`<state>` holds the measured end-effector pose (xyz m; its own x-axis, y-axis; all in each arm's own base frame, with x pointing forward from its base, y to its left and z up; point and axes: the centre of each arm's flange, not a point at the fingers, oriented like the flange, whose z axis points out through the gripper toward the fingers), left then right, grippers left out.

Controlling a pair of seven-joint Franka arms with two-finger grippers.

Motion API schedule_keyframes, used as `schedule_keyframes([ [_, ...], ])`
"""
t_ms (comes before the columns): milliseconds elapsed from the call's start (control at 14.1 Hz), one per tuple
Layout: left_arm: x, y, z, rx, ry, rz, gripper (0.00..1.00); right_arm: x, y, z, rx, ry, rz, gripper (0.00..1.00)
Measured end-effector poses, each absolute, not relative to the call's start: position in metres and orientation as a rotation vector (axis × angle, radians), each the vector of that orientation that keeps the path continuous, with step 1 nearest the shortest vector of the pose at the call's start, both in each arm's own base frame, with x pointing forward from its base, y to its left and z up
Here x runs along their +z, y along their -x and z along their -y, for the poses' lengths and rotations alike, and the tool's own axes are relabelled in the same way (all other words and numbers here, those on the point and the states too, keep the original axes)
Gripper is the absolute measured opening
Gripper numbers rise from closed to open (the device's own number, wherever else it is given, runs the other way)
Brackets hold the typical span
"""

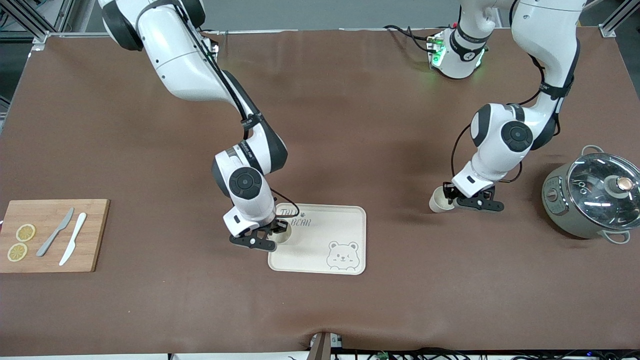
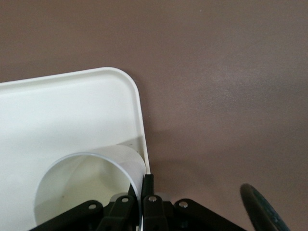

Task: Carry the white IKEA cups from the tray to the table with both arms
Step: 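Open the left gripper off the cup while the right gripper holds its cup, then carry the cup with the right gripper toward the cutting board while the left gripper rises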

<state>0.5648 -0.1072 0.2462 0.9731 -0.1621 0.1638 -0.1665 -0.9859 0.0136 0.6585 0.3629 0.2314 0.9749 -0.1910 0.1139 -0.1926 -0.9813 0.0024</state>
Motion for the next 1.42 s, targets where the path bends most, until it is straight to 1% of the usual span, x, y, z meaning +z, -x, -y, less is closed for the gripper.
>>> schedule_keyframes([
  [142, 0.251, -0.569, 0.108, 0.261, -3.092, 0.257, 0.63, 0.232, -0.659, -0.363, 0.178, -3.108, 0.301, 0.04],
  [354, 0.254, -0.570, 0.107, 0.247, -3.094, 0.255, 0.95, 0.235, -0.655, -0.369, 0.155, -3.108, 0.297, 0.04],
  [425, 0.257, -0.571, 0.107, 0.228, -3.096, 0.254, 1.00, 0.240, -0.654, -0.371, 0.134, -3.104, 0.304, 0.04],
  [495, 0.264, -0.572, 0.107, 0.203, -3.098, 0.255, 1.00, 0.252, -0.654, -0.373, 0.118, -3.107, 0.322, 0.04],
  [637, 0.287, -0.577, 0.109, 0.142, -3.101, 0.258, 1.00, 0.294, -0.659, -0.371, 0.110, -3.139, 0.369, 0.04],
  [849, 0.325, -0.586, 0.113, 0.064, -3.103, 0.252, 1.00, 0.366, -0.668, -0.329, 0.072, -3.148, 0.322, 0.04],
  [1061, 0.349, -0.595, 0.117, 0.047, -3.103, 0.241, 1.00, 0.410, -0.681, -0.252, -0.019, -3.138, 0.199, 0.04],
  [1415, 0.382, -0.608, 0.123, 0.061, -3.102, 0.197, 1.00, 0.452, -0.699, -0.087, -0.101, -3.147, -0.046, 0.04],
])
